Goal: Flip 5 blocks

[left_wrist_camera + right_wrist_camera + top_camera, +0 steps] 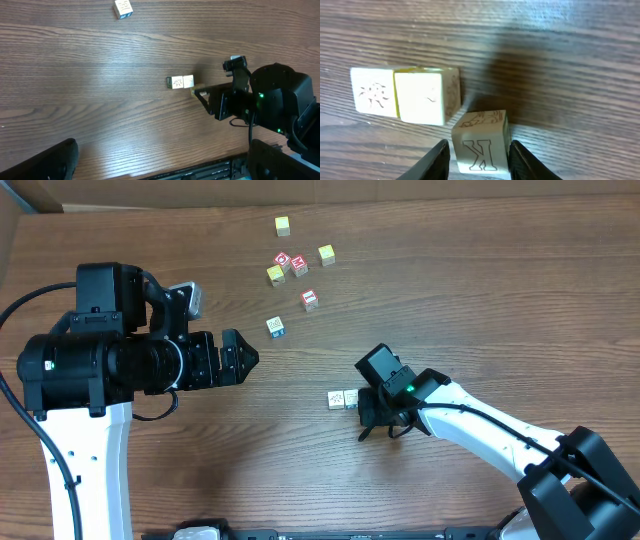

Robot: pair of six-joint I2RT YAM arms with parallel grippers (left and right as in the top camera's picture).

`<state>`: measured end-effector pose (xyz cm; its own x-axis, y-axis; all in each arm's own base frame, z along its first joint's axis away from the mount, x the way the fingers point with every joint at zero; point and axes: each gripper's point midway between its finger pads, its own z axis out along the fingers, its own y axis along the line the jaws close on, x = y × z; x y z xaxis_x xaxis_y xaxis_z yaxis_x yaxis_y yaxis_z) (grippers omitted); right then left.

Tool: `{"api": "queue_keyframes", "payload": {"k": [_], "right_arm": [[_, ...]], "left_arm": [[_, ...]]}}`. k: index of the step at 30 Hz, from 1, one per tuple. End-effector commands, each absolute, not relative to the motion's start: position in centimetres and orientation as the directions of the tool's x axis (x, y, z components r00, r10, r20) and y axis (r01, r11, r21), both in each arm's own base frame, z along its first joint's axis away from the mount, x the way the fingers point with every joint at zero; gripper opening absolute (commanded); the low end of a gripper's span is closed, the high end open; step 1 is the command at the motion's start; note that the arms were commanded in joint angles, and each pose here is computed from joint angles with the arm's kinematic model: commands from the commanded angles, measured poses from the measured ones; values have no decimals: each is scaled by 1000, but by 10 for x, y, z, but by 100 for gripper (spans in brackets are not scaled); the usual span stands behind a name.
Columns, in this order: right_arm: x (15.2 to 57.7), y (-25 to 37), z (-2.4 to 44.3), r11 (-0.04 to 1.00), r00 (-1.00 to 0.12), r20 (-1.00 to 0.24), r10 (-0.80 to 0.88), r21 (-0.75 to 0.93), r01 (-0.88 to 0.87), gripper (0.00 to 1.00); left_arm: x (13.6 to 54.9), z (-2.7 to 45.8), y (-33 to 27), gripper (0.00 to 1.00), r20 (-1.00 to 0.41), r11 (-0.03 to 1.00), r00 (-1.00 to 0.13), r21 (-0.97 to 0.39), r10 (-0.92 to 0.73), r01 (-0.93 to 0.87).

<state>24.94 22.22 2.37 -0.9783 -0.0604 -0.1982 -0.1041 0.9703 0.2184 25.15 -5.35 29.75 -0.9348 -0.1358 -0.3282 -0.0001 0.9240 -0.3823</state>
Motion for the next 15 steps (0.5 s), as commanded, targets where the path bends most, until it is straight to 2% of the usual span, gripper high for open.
{"api": "queue_keyframes", "payload": {"k": [1, 15], "right_arm": [[257, 227, 31, 967, -974, -220, -50, 232, -102, 40], [250, 221, 28, 974, -984, -176, -2, 224, -43, 40]], "left_arm": [[255, 303, -52, 100, -345, 924, -928, -381, -139, 4], [255, 303, -52, 100, -345, 924, -928, -381, -139, 4]]}}
